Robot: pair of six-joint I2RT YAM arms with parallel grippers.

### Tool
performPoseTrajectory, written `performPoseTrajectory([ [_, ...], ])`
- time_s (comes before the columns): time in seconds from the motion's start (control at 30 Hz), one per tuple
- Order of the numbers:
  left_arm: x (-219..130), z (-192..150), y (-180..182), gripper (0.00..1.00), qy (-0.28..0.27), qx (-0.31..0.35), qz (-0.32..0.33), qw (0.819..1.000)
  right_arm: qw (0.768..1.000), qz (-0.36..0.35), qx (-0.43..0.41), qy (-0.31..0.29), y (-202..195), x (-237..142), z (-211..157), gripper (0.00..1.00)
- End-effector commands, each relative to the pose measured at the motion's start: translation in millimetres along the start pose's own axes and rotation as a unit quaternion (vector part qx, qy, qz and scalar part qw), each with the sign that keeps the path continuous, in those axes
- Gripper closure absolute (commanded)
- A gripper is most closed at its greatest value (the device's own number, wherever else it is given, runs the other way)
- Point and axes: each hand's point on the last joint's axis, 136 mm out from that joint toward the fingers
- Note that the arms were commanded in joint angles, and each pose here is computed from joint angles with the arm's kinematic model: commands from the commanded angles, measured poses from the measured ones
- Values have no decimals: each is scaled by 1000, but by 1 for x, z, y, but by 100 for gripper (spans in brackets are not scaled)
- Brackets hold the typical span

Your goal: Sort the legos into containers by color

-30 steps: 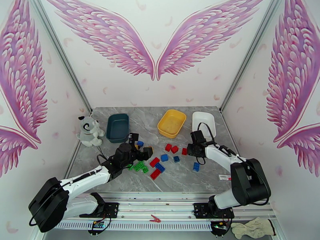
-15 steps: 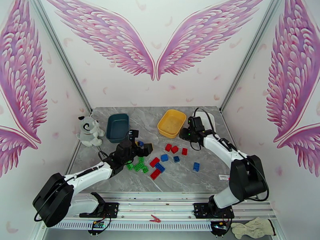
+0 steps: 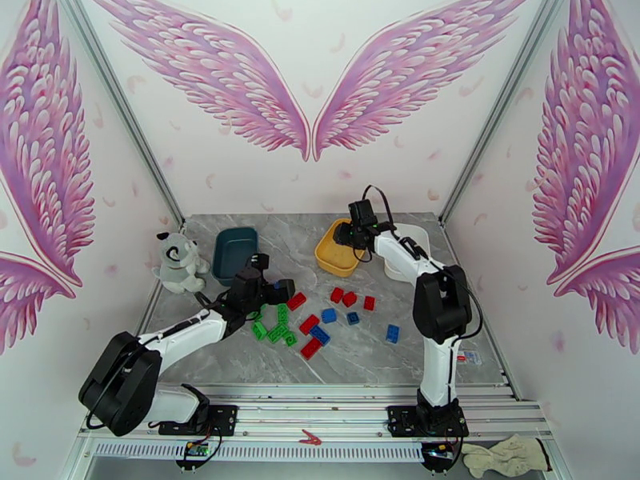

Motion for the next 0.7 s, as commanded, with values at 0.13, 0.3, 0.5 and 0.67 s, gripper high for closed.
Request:
performPoseTrajectory([
  [0.13, 10, 0, 11, 12, 40, 33, 33, 998, 999, -23, -22, -4, 2, -20, -2, 29],
  [0.3, 19, -5, 17, 16, 67, 51, 51, 995, 998, -3, -65, -3, 18, -63, -32, 29],
  [0.5, 33, -12, 19, 18, 98, 88, 73, 989, 993, 10, -120, 8, 4, -109, -92, 32],
  [0.67, 47, -20, 23, 24, 136, 139, 116, 974, 992, 25, -122, 32, -23, -126, -127, 36],
])
Point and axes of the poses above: each hand's point on the last joint's axis, 136 mm out from that joint toward the fingers, its own x axis out along the fingers, its own y axis along the line the jaws close on, z = x × y, and after that the axes turned 15 degrees about x, right-handed
